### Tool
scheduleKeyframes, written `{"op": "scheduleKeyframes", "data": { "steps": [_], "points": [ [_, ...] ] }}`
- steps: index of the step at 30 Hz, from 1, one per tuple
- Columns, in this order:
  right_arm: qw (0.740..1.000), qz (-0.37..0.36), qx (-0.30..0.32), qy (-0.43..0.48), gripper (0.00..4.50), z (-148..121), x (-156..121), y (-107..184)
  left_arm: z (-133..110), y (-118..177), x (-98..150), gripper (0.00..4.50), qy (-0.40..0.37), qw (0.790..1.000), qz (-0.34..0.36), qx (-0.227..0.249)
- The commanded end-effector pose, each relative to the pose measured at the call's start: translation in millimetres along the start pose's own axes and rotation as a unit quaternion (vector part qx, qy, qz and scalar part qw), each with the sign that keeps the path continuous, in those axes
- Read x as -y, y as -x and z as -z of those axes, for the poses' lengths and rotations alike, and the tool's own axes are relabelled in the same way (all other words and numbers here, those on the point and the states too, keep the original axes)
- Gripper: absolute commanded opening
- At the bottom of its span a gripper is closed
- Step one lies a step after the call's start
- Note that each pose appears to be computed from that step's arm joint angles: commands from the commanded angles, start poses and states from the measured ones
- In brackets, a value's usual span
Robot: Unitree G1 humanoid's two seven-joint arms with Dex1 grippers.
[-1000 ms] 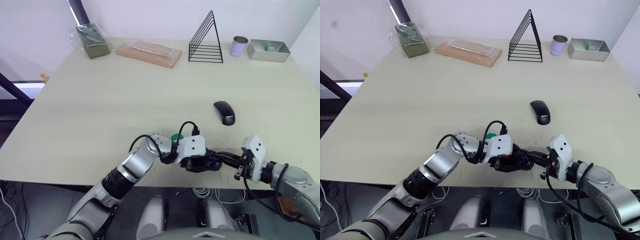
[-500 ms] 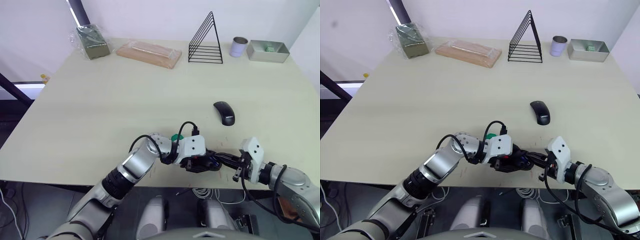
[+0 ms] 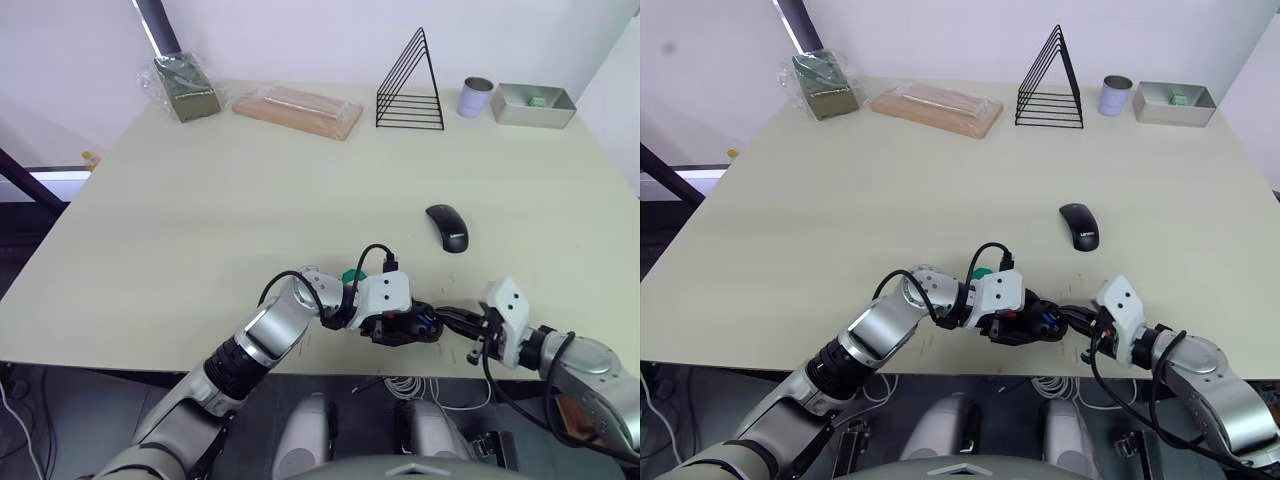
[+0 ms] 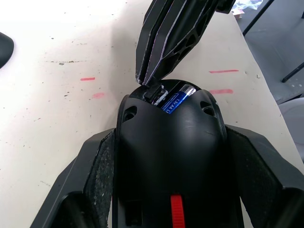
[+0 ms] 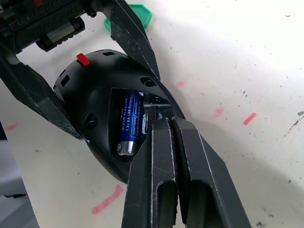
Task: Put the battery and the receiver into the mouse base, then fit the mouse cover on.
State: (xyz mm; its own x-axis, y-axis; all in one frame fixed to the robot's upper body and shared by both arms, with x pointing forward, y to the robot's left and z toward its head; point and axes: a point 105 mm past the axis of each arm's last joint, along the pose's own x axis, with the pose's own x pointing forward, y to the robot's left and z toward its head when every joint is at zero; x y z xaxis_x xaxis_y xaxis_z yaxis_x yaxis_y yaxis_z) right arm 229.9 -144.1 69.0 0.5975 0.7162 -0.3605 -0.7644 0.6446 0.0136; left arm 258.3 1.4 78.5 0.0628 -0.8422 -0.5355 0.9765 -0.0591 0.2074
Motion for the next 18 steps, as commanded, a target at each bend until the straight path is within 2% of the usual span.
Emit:
{"op": "scheduleKeyframes", "data": {
  "steps": [1,6,9,12,16,17,18],
  "points": [
    [1.000,-0.014,0.010,-0.007,0.09,-3,-1,8,-6,2,0,2.90,-0.011,1.000,-0.003,0.007],
    [0.998,-0.045,0.050,-0.007,0.09,-32,-1,36,-6,2,-1,2.90,-0.010,1.000,-0.006,0.007],
    [0.998,-0.050,0.046,0.004,0.69,-40,4,54,-5,2,-2,2.90,-0.011,1.000,-0.008,0.007],
    [0.997,-0.063,0.036,0.014,1.95,-44,4,69,-6,2,-2,2.90,-0.011,1.000,-0.009,0.008],
    [0.996,-0.085,0.019,0.025,3.42,-43,1,83,-6,1,-3,2.90,-0.012,1.000,-0.010,0.010],
    [0.996,-0.086,0.017,0.026,4.05,-42,1,86,-6,1,-3,2.90,-0.012,1.000,-0.010,0.011],
    [0.996,-0.085,0.016,0.026,4.35,-41,1,87,-6,1,-3,2.90,-0.013,1.000,-0.010,0.010]
  ]
}}
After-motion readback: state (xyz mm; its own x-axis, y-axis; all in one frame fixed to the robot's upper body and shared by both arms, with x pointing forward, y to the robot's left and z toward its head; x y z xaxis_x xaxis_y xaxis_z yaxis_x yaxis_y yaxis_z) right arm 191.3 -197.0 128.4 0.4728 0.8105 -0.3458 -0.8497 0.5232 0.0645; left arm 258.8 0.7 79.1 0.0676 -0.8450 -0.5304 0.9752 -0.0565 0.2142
